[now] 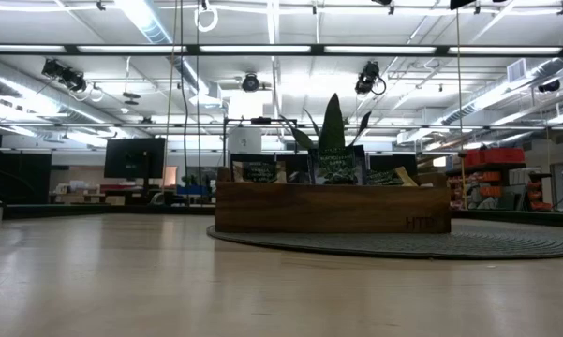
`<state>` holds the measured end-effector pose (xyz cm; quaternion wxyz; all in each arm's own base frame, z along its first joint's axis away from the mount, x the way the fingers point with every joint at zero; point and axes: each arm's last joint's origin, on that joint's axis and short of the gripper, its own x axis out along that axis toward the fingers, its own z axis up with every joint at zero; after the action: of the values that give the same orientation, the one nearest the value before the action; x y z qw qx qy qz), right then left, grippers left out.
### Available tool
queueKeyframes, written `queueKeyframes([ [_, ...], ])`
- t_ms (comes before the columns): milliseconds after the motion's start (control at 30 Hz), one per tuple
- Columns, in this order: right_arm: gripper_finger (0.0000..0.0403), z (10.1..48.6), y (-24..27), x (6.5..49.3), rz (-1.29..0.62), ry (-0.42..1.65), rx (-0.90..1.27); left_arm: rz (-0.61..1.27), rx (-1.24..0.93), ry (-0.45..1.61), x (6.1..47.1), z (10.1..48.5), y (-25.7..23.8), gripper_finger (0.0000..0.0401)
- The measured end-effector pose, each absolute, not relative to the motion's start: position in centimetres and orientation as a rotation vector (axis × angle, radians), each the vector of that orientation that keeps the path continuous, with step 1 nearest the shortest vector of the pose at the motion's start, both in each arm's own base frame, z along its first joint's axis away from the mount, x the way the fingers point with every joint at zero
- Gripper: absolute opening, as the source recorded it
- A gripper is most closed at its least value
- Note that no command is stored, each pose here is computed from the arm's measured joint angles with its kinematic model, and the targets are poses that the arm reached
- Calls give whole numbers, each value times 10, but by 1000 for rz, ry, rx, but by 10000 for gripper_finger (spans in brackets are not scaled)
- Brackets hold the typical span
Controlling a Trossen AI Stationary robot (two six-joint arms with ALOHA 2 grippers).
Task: Pick & Place Tea
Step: Put the brown tea bag into the left section of the wooden organizer
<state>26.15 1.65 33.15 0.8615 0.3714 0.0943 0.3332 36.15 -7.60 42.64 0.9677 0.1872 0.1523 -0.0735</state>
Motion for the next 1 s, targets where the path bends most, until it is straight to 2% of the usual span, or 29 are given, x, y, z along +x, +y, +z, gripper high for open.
queueKeyframes([
  [467, 0, 331, 18, 261, 702, 205, 781, -64, 379, 280, 358, 434, -68, 131],
  [1000, 0, 331, 18, 261, 701, 199, 773, -154, 328, 272, 358, 434, -70, 131],
])
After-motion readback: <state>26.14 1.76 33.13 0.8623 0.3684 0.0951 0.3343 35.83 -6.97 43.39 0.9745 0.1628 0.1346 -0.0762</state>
